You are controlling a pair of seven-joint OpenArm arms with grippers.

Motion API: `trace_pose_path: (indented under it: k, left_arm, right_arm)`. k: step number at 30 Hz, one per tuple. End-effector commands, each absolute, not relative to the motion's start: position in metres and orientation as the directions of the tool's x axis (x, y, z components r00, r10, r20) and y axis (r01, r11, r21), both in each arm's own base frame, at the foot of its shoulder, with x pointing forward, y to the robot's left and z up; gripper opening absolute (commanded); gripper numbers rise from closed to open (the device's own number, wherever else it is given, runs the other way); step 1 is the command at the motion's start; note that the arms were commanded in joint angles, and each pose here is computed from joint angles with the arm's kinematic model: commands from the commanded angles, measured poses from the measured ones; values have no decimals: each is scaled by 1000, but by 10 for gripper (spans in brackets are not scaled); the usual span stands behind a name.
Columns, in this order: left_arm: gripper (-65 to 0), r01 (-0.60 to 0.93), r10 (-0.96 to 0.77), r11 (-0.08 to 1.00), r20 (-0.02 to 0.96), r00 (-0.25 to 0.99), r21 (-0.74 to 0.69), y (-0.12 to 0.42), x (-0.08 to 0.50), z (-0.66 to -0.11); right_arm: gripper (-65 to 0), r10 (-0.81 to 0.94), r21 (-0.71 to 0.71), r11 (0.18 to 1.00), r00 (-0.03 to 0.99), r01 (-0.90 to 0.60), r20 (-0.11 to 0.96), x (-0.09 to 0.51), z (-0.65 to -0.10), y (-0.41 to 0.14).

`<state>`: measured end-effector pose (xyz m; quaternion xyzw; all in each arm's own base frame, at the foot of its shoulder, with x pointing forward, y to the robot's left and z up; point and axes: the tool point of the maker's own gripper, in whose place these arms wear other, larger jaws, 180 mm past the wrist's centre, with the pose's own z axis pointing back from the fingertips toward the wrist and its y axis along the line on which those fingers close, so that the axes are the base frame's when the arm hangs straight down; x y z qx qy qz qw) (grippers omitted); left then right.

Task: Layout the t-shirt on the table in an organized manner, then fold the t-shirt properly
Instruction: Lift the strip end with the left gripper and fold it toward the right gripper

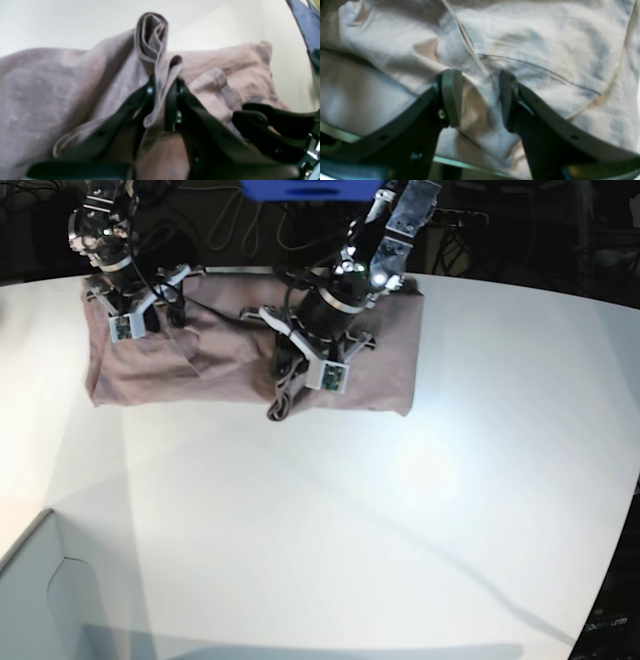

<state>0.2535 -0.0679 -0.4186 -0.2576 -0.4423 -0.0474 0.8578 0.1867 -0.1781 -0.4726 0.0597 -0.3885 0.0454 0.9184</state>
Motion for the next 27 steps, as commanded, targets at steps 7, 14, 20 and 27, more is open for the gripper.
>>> trace_pose_path:
  k: [7,14,20,27]
  left_arm:
    - [-647,401,133,818,815,564,-411,-101,255,-397]
    - [-648,418,122,813,820,559,-406,-105,260,-395]
    - [-648,411,106,816,805,584,-405,-107,258,-408]
    - [-587,415,86,817,795,600,-401,-107,258,-411]
  right_arm:
    - [-406,43,67,989,684,-133,728,188,-469,-181]
    - [-406,42,67,989,683,-132,729,189,-468,-180]
    - [-406,42,67,989,683,-132,729,189,-468,-180]
    - [-406,42,67,989,684,-132,728,188,-468,-180]
